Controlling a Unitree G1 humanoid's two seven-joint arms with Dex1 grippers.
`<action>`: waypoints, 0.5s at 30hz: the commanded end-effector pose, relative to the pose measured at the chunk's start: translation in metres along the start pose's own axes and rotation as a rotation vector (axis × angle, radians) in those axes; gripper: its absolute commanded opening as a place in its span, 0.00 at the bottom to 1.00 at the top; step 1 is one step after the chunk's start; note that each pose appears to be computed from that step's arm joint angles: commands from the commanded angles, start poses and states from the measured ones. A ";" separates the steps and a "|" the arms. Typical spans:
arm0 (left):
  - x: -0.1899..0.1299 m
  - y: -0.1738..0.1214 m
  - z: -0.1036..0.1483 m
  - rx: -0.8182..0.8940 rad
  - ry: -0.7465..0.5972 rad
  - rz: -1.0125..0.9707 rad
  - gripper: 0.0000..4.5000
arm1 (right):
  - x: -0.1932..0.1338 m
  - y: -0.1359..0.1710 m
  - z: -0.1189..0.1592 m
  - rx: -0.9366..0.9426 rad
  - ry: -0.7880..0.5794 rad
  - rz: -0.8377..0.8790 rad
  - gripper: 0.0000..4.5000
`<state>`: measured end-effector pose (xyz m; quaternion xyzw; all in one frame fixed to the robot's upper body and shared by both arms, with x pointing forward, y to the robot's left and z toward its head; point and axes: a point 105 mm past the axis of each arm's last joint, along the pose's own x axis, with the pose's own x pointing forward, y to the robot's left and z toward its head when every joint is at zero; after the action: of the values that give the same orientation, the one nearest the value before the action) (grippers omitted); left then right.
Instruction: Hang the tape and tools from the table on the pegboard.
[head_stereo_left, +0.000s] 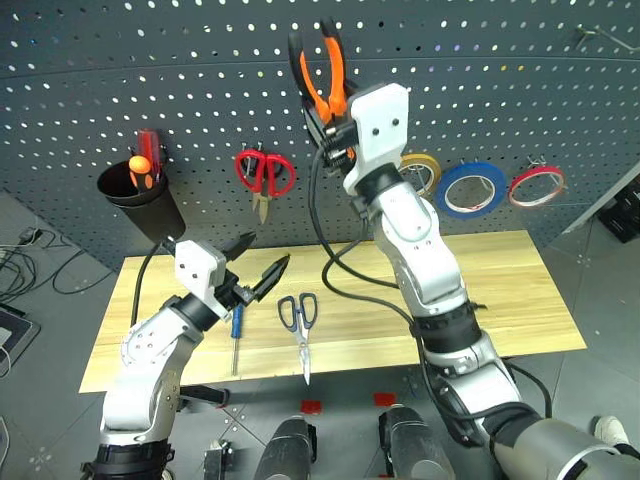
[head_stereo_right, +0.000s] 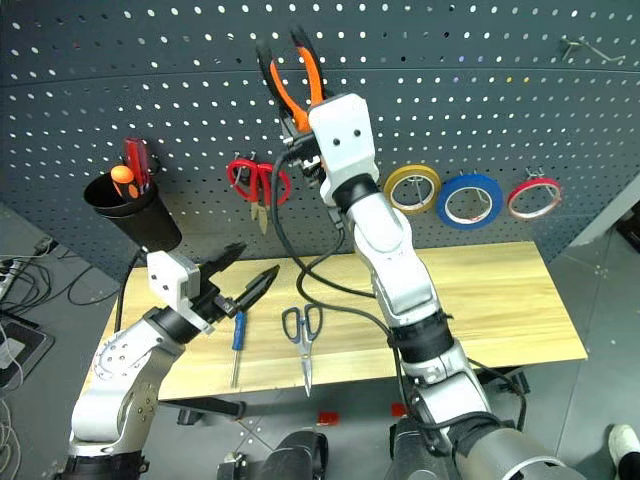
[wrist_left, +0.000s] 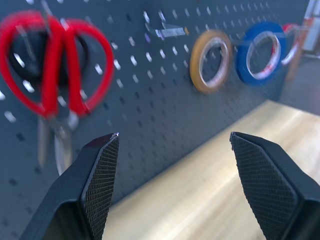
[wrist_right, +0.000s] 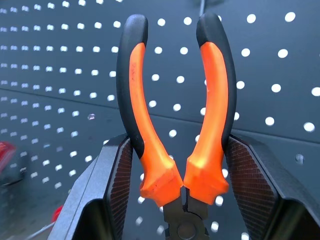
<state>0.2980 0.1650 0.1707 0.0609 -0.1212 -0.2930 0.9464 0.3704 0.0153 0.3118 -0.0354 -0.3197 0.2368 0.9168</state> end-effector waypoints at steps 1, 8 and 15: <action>0.012 -0.001 0.018 0.038 -0.051 0.011 0.83 | 0.015 -0.008 0.015 -0.020 -0.108 -0.028 0.56; 0.028 0.001 0.023 0.054 -0.070 0.014 0.83 | 0.020 -0.013 -0.015 -0.094 -0.088 -0.041 0.56; 0.035 0.001 0.020 0.046 -0.074 0.017 0.83 | 0.001 -0.013 -0.055 -0.056 0.007 -0.063 0.56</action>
<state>0.3228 0.1469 0.1888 0.0649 -0.1433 -0.2856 0.9454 0.4147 0.0089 0.2619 -0.0705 -0.3040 0.2019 0.9284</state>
